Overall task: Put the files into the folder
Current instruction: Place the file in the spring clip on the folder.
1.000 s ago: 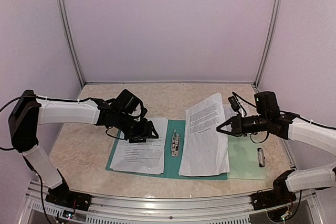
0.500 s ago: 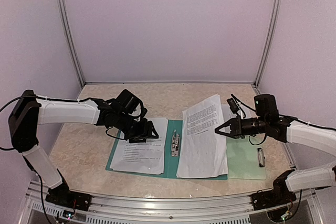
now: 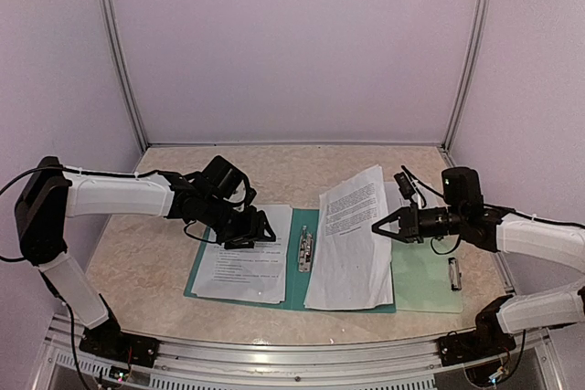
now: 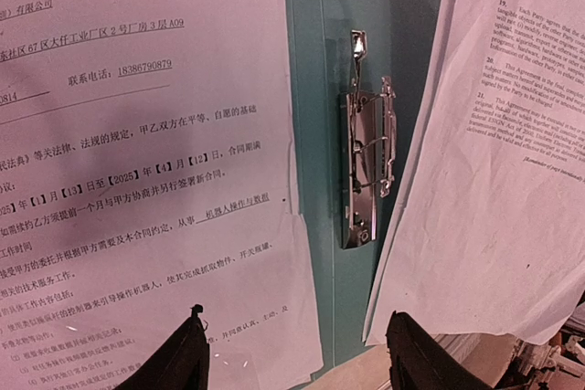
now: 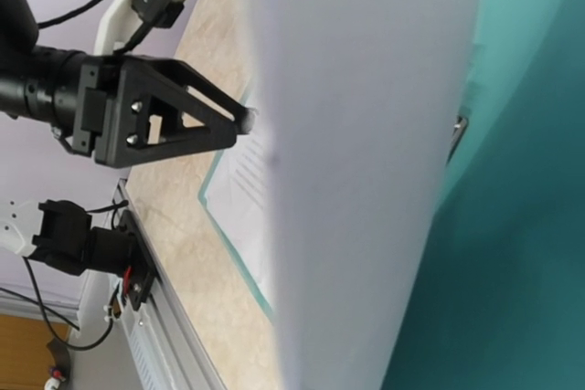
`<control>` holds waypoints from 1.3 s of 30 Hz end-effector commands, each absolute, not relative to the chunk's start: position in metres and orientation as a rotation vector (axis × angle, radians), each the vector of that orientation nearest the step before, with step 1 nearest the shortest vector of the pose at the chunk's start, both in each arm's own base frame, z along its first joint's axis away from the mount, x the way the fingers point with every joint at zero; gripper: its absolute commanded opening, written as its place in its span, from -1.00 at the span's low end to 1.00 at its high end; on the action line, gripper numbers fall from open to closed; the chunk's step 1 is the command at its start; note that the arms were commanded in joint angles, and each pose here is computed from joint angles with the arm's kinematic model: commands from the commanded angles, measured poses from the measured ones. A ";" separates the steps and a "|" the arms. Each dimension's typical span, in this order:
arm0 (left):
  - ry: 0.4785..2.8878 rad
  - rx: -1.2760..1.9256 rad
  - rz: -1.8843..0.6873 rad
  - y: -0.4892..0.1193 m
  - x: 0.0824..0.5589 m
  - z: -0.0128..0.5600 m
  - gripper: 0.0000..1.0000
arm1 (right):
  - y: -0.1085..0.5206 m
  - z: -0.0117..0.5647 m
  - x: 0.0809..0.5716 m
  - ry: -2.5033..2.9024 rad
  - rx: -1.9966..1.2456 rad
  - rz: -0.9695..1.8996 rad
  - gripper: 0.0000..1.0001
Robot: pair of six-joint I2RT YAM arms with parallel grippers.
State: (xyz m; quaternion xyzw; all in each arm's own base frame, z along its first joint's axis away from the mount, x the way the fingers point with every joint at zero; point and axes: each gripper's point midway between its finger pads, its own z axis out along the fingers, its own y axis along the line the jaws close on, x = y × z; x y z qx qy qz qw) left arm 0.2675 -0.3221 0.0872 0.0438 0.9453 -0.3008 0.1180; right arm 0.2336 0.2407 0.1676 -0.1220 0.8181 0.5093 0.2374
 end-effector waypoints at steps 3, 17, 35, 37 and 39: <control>2.778 0.140 -0.859 -0.323 0.266 0.087 0.28 | 0.247 0.165 0.232 2.231 -0.350 1.422 -1.00; 2.775 0.140 -0.853 -0.322 0.266 0.088 0.28 | 0.248 0.158 0.234 2.242 -0.343 1.412 -1.00; 2.777 0.138 -0.849 -0.321 0.266 0.087 0.28 | 0.247 0.147 0.235 2.260 -0.326 1.399 -1.00; 2.776 0.140 -0.848 -0.321 0.266 0.088 0.28 | 0.247 0.145 0.235 2.262 -0.326 1.401 -1.00; 2.776 0.140 -0.849 -0.322 0.266 0.088 0.28 | 0.248 0.145 0.235 2.262 -0.330 1.403 -1.00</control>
